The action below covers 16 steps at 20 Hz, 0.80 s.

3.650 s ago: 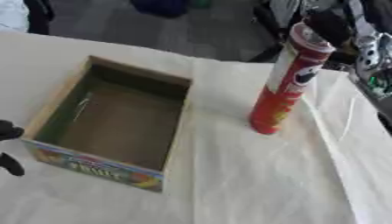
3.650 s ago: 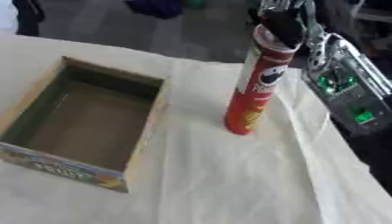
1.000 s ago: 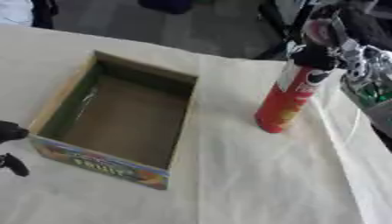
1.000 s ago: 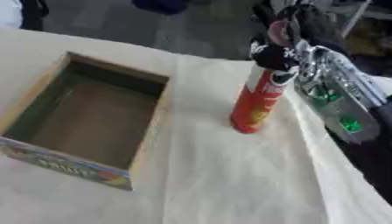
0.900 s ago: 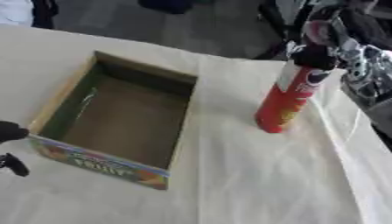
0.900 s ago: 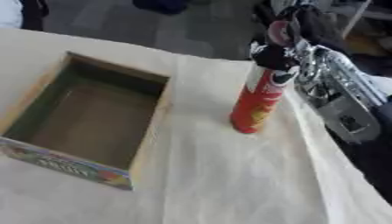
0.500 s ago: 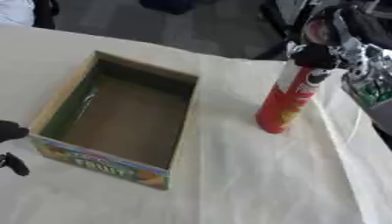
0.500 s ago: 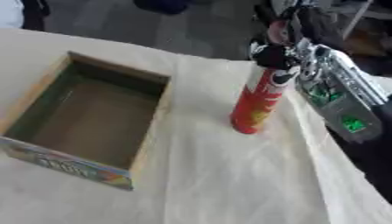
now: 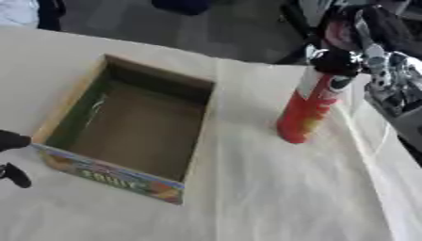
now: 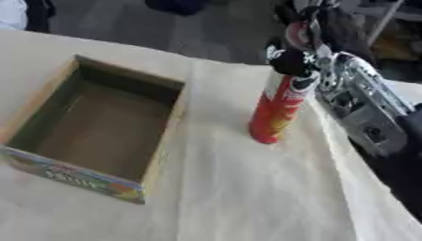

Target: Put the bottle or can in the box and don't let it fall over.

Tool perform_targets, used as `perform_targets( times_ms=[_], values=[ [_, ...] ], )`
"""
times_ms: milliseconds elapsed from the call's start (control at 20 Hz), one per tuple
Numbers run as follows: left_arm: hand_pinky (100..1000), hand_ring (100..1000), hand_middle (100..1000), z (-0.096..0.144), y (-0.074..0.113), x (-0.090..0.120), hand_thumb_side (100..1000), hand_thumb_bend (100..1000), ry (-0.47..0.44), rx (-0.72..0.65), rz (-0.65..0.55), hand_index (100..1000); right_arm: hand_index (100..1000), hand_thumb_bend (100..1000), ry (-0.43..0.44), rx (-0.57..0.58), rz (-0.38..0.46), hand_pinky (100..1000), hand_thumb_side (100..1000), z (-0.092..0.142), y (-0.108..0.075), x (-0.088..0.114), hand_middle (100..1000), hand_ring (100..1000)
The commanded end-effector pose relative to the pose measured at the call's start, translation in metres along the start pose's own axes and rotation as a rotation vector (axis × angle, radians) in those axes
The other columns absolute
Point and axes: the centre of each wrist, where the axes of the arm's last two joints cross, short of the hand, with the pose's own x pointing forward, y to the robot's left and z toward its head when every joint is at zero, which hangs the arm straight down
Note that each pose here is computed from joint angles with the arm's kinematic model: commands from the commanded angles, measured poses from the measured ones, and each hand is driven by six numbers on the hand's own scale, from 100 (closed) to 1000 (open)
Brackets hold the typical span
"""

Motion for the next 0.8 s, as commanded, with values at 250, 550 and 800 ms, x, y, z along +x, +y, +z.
perform_targets(
  times_ms=[250,550,800],
  values=[
    [521,810,692,-0.002,0.002,0.008,678,100,-0.020,-0.012,-0.017,829,180,100,-0.017,-0.079,-0.015,100,100,0.000,-0.017,-0.001,115,100],
    [522,811,692,-0.001,0.002,0.007,677,100,-0.014,-0.011,-0.016,829,177,100,-0.045,-0.174,-0.060,100,100,0.003,-0.033,0.002,110,100],
    [522,810,692,0.000,0.002,0.007,673,100,-0.010,-0.010,-0.017,829,176,100,-0.099,-0.231,-0.086,100,100,0.009,-0.053,0.012,108,100]
  ],
)
